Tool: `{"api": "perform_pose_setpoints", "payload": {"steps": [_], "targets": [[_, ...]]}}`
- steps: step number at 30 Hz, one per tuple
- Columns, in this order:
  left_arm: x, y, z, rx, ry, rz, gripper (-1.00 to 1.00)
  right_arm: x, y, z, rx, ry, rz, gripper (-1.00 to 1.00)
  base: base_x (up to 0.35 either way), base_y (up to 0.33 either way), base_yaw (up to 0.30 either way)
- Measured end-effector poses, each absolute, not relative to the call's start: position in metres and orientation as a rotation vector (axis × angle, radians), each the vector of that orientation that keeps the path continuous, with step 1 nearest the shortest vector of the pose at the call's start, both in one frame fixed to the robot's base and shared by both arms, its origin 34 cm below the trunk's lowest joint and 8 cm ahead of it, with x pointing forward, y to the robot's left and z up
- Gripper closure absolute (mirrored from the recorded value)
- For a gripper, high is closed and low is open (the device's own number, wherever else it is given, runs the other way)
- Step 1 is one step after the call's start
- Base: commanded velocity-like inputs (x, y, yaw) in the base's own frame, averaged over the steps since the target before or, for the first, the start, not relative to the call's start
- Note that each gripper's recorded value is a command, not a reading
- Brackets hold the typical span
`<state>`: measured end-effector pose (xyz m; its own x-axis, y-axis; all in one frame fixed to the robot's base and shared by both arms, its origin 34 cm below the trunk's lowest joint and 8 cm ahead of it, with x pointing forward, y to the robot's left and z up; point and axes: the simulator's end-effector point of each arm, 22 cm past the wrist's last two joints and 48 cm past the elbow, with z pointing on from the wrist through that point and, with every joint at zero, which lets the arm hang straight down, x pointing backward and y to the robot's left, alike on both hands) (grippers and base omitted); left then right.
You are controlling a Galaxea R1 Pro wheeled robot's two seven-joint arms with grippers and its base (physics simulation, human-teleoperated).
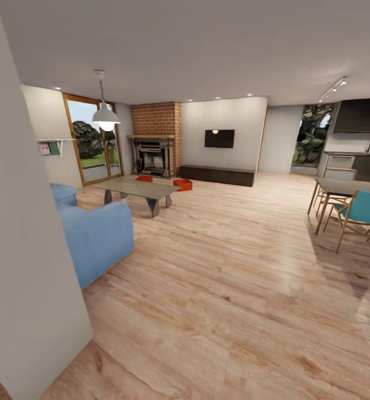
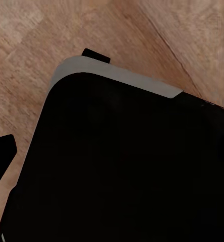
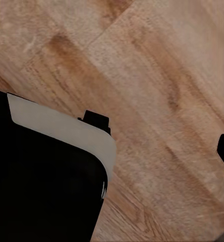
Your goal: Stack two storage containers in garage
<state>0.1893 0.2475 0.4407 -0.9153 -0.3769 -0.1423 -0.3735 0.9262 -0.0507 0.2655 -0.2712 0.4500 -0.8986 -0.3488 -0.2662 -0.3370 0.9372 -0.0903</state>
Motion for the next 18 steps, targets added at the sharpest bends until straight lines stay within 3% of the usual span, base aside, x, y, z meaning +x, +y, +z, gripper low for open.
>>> {"api": "perform_pose_setpoints", "payload": {"steps": [18], "targets": [[0.1893,0.2474,0.4407,-0.575,2.936,-0.034,-1.00,0.2654,-0.2713,0.4500,-0.509,2.814,-0.061,-1.00,0.308,-0.121,0.000]]}}
